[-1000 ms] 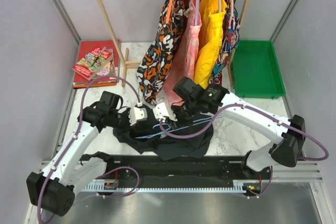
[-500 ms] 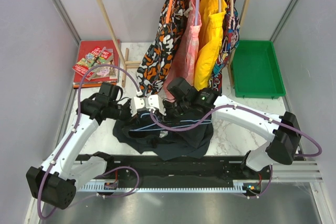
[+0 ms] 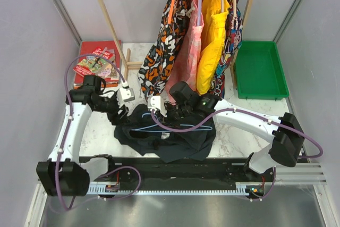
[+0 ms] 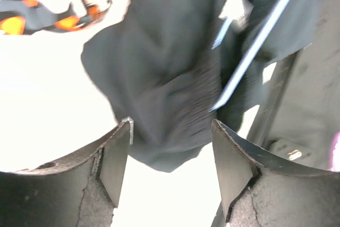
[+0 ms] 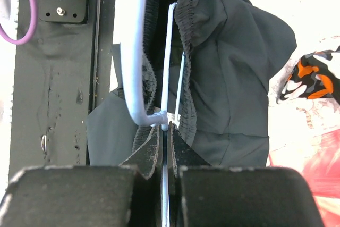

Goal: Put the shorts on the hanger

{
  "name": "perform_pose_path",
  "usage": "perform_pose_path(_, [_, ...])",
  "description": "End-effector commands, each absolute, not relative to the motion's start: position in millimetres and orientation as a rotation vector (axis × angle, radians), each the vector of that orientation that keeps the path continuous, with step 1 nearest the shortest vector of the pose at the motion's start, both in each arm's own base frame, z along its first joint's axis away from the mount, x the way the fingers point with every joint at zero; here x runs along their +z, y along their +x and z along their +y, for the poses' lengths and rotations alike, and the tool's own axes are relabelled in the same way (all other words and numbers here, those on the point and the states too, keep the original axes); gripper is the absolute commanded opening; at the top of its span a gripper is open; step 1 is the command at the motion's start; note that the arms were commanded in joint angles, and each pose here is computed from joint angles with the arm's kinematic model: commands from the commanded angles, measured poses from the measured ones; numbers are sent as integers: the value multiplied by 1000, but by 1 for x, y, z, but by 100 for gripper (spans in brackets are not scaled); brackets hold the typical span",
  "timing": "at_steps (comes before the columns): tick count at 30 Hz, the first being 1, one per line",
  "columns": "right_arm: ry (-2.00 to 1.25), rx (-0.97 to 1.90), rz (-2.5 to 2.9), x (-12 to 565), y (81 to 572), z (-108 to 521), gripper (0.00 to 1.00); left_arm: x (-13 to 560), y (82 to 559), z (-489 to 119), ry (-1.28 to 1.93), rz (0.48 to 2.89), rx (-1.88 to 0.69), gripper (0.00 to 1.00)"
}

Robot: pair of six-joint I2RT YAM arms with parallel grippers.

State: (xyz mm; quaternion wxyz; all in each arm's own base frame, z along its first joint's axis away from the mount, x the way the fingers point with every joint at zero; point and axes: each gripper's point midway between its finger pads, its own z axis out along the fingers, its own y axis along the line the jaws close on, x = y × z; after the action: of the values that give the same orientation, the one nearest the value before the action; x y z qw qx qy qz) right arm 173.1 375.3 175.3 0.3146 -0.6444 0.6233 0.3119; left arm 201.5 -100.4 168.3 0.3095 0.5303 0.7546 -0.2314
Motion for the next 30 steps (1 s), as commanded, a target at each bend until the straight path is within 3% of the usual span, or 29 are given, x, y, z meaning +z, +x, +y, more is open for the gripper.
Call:
perform_pose_path(1, [-1649,828,1569,198,177,381,0,166,208,-78,1630,1823,-574,70])
perform_pose_path(6, [-1641,818,1574,199,179,382,0,141,194,-75,1832,1648,-560,70])
perform_pose_path(20, [-1645,834,1569,200,181,389,0,84,189,-88,1864,1617,-576,68])
perform_pose_path(26, [-1641,869,1535,207,180,396,0,86,202,-112,1799,1572,-585,54])
perform_pose_path(30, [-1648,885,1516,207,179,403,0,97,203,-122,1755,1538,-613,32])
